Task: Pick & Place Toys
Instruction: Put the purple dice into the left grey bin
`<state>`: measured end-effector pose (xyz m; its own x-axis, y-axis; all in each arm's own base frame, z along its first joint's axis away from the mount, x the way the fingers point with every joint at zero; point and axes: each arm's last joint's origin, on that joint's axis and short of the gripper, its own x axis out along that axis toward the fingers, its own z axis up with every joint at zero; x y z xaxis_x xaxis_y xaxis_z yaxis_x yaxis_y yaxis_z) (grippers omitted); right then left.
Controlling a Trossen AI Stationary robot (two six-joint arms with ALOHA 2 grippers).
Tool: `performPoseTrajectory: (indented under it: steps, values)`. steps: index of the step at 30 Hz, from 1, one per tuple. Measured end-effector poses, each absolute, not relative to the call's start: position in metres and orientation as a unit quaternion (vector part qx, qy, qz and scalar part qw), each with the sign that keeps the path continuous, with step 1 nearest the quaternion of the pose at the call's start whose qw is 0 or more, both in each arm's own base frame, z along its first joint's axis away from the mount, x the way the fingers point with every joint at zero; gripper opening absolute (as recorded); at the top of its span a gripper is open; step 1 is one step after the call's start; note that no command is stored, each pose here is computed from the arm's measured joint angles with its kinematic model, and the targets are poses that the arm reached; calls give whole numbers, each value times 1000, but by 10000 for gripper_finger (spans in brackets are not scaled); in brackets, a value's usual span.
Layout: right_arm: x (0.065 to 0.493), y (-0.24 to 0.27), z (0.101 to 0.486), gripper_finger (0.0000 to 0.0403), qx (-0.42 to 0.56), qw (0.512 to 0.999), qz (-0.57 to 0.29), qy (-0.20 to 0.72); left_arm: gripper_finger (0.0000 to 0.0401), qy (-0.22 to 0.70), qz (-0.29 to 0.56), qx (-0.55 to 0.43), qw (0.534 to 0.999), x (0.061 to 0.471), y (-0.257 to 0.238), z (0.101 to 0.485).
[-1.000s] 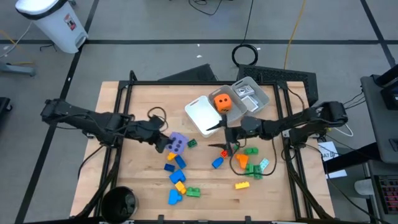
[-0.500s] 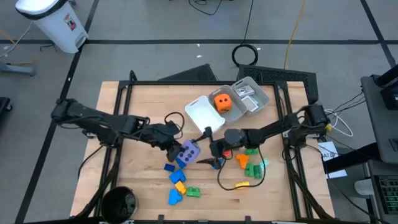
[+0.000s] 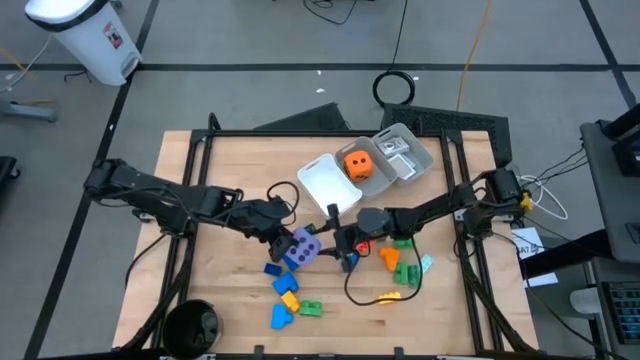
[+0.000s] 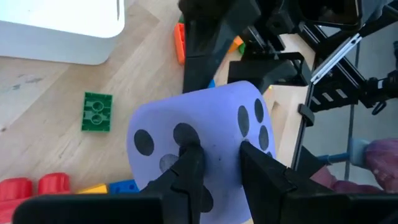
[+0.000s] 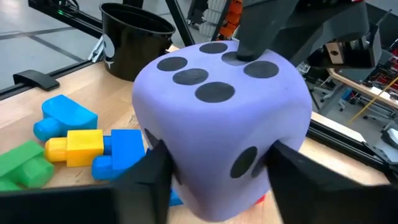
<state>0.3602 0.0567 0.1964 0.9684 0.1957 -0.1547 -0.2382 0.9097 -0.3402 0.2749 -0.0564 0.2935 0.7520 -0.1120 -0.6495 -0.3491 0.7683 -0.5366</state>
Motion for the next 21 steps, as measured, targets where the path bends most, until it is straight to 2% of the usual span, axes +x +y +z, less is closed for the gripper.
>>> performPoseTrajectory:
  steps: [1, 9, 12, 17, 21]
  values:
    - [360, 57, 196, 145, -182, 975, 112, 59, 96, 346, 68, -333, 874, 275, -56, 293]
    - [359, 55, 198, 140, -194, 973, 104, 72, 97, 318, 84, -310, 892, 269, -52, 302]
    - [356, 53, 206, 106, -199, 973, 83, 78, 97, 280, 91, -311, 904, 261, -48, 316]
    - [344, 53, 214, 72, -214, 965, 99, 113, 103, 216, 106, -313, 919, 245, -42, 339]
    - [336, 50, 230, 72, -215, 966, 84, 119, 109, 194, 101, -295, 930, 241, -41, 346]
